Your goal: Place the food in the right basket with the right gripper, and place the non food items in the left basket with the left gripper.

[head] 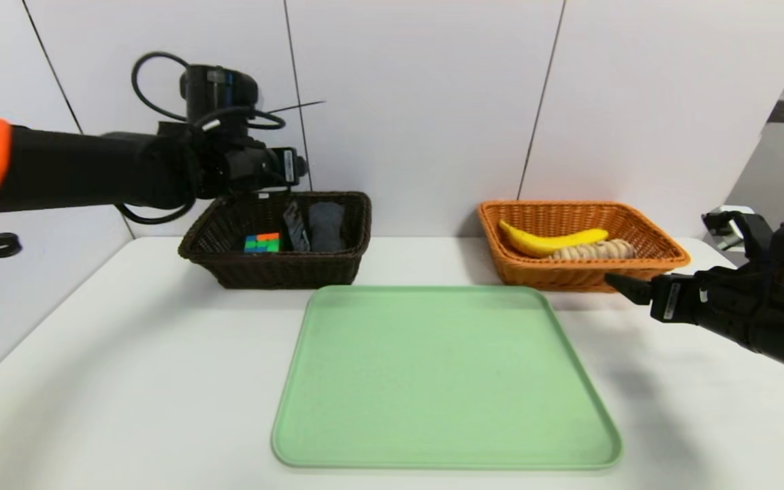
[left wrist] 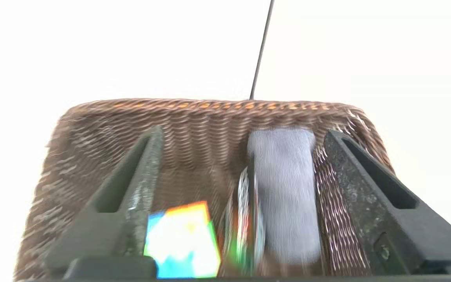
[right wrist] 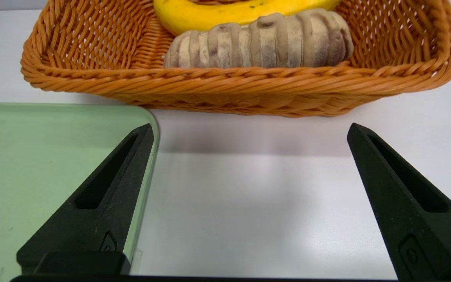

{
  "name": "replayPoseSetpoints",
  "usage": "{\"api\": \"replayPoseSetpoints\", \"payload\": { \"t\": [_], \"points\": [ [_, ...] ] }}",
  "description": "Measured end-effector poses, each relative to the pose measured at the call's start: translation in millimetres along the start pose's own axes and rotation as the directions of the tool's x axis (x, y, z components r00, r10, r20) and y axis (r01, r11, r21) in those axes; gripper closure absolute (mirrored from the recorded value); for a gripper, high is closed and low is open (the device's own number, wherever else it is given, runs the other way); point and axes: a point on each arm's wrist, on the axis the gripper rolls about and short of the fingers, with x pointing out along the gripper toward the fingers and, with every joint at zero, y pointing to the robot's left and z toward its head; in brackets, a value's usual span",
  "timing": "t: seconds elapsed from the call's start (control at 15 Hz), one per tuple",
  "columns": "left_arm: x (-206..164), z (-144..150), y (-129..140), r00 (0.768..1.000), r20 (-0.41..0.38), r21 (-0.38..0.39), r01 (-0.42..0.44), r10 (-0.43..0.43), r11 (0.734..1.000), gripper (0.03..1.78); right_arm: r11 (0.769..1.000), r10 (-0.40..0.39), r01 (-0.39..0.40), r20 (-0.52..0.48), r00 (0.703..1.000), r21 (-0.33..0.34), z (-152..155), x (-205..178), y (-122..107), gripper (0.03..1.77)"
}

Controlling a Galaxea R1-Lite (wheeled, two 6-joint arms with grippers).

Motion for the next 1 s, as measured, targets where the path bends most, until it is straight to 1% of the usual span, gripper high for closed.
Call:
{"api": "replayPoseSetpoints", "payload": {
  "t": [0.07, 0.13, 0.27, 0.4, 0.53, 0.6, 0.67, 0.73, 0.87, 1.0],
  "points": [
    [-19, 7, 1, 0.999, -0.033, 0.015, 0.003, -0.002, 1.000, 0.31, 1.000, 0.001, -0.001, -0.006, 1.000, -0.009, 3, -1, 0, 0.09],
    [-40, 11, 1, 0.996, -0.085, 0.031, 0.006, -0.004, 0.999, 0.28, 1.000, 0.003, -0.003, -0.022, 1.000, -0.012, 5, -2, 1, 0.09],
    [-83, 16, 3, 0.986, -0.165, 0.050, 0.021, -0.013, 0.999, 0.25, 1.000, 0.014, -0.015, -0.074, 0.997, -0.011, 12, -7, 4, 0.09],
    [-124, 15, 8, 0.978, -0.205, 0.059, 0.038, -0.025, 0.998, 0.21, 0.999, 0.039, -0.042, -0.139, 0.990, -0.015, 21, -18, 12, 0.09],
    [-159, 4, 17, 0.975, -0.223, 0.062, 0.040, -0.025, 0.997, 0.19, 0.997, 0.068, -0.076, -0.225, 0.972, -0.025, 27, -35, 23, 0.09],
    [-175, -4, 24, 0.973, -0.230, 0.055, 0.028, -0.015, 0.998, 0.18, 0.996, 0.072, -0.083, -0.263, 0.962, -0.029, 30, -45, 27, 0.09],
    [-189, -11, 33, 0.972, -0.235, 0.044, 0.005, 0.005, 0.999, 0.17, 0.997, 0.053, -0.066, -0.289, 0.956, -0.035, 31, -53, 29, 0.09],
    [-203, -17, 43, 0.972, -0.232, 0.031, -0.024, 0.031, 0.999, 0.16, 0.999, 0.014, -0.028, -0.290, 0.957, -0.045, 31, -60, 29, 0.09],
    [-231, -31, 64, 0.972, -0.217, 0.002, -0.091, 0.089, 0.996, 0.15, 0.998, -0.055, 0.042, -0.261, 0.964, -0.055, 27, -73, 27, 0.09],
    [-260, -50, 84, 0.966, -0.202, -0.029, -0.172, 0.163, 0.985, 0.14, 0.995, -0.092, 0.082, -0.215, 0.972, -0.054, 17, -89, 25, 0.09]
  ]
}}
